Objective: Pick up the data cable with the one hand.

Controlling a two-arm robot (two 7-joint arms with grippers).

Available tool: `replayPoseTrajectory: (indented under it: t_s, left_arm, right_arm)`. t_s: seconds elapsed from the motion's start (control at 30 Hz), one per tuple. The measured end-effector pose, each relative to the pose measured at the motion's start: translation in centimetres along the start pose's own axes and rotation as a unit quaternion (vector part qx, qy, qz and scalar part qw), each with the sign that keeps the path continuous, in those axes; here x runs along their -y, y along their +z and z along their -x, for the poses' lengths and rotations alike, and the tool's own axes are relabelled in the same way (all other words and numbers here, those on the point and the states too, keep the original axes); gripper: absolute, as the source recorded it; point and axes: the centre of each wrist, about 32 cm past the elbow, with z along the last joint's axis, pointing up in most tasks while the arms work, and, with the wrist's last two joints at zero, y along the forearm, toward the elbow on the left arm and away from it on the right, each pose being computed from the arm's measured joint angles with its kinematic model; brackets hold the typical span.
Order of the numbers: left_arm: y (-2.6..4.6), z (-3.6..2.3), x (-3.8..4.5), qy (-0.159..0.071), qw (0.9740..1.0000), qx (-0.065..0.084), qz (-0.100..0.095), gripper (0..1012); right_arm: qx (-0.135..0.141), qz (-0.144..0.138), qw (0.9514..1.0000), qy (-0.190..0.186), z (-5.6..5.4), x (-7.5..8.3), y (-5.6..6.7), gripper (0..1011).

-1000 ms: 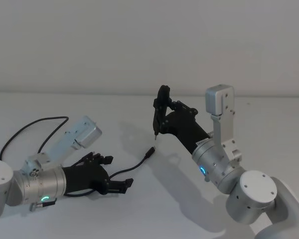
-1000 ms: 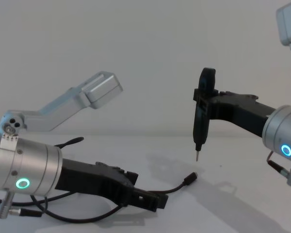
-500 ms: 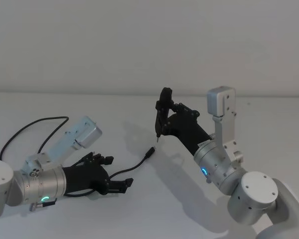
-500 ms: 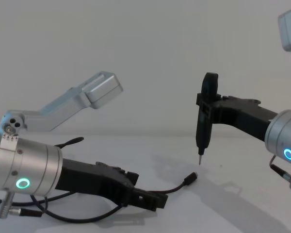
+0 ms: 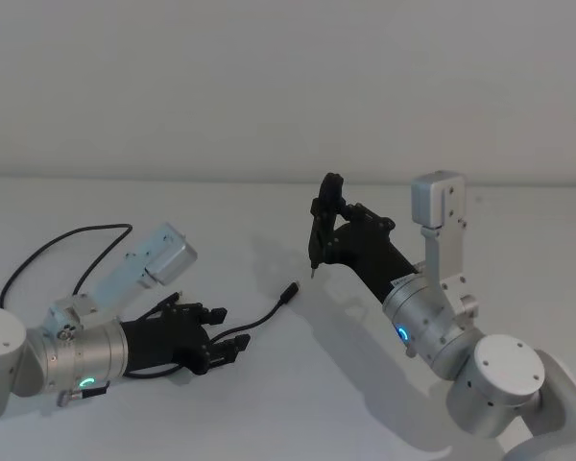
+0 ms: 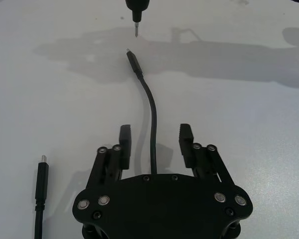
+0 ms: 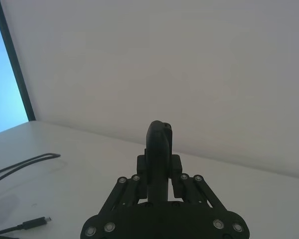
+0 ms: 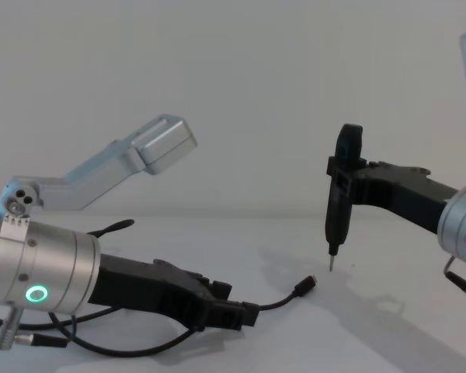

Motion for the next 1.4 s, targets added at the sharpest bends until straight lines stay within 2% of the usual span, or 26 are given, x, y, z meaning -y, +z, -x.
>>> replayPoseTrajectory:
  t_s: [0.07, 0.13, 0.5, 0.6, 1.4]
  left_arm:
    - [0.0, 0.0, 0.0, 0.0, 1.0, 0.0, 0.0, 486]
    - [0.0, 0.0, 0.0, 0.0, 1.0, 0.0, 0.0, 456]
    - [-0.01, 0.0, 0.0, 0.0, 1.0, 0.0, 0.0, 98]
    - [-0.01, 0.0, 0.0, 0.0, 1.0, 0.0, 0.0, 37]
    - [-0.01, 0.0, 0.0, 0.0, 1.0, 0.0, 0.0, 28]
  right_arm:
    - [-0.001, 0.001, 1.0, -0.001, -0.07, 0.07, -0.06, 274]
    - [-0.002, 0.002, 1.0, -0.002, -0.18, 0.17, -0.16, 275]
    - [-0.007, 0.008, 0.9999, -0.004, -0.47, 0.48, -0.57, 274]
    - [-0.008, 0.007, 0.9999, -0.003, -0.44, 0.48, -0.59, 275]
    - [-0.014, 0.003, 0.9997, 0.019, 0.25, -0.04, -0.71, 274]
